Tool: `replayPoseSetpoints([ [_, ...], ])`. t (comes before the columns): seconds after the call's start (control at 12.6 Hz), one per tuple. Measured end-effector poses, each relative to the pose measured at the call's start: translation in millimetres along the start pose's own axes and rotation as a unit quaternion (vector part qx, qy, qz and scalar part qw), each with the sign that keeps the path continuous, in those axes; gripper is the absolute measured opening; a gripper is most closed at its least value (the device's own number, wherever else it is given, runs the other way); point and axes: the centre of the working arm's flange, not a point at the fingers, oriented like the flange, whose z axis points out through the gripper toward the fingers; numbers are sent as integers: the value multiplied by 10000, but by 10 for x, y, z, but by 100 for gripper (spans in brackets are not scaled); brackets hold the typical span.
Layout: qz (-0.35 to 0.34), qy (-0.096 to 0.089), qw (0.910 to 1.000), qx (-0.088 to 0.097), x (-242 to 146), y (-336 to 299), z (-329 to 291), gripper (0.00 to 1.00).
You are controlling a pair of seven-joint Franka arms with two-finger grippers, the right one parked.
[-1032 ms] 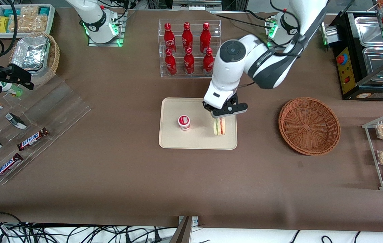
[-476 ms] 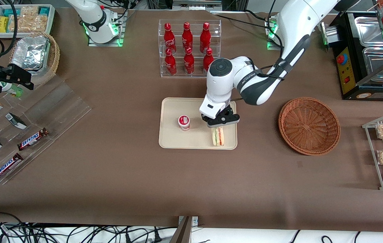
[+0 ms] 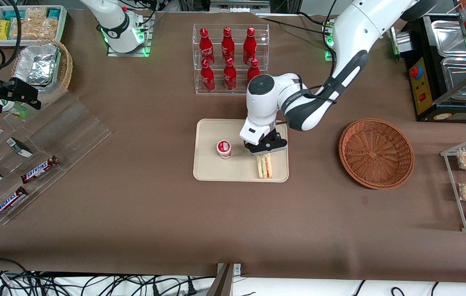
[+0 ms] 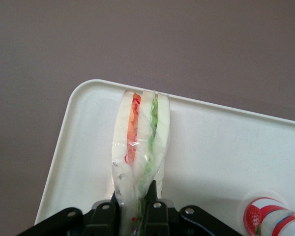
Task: Place sandwich from basket to tray
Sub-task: 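Lower the sandwich onto the tray and open the left gripper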
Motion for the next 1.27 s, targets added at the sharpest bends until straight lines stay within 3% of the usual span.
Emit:
replayPoseSetpoints([
  [0.95,70,-13,9999,94,-168,35,104,20],
  [1.27,85,-31,9997,239,-187,17,106,20],
])
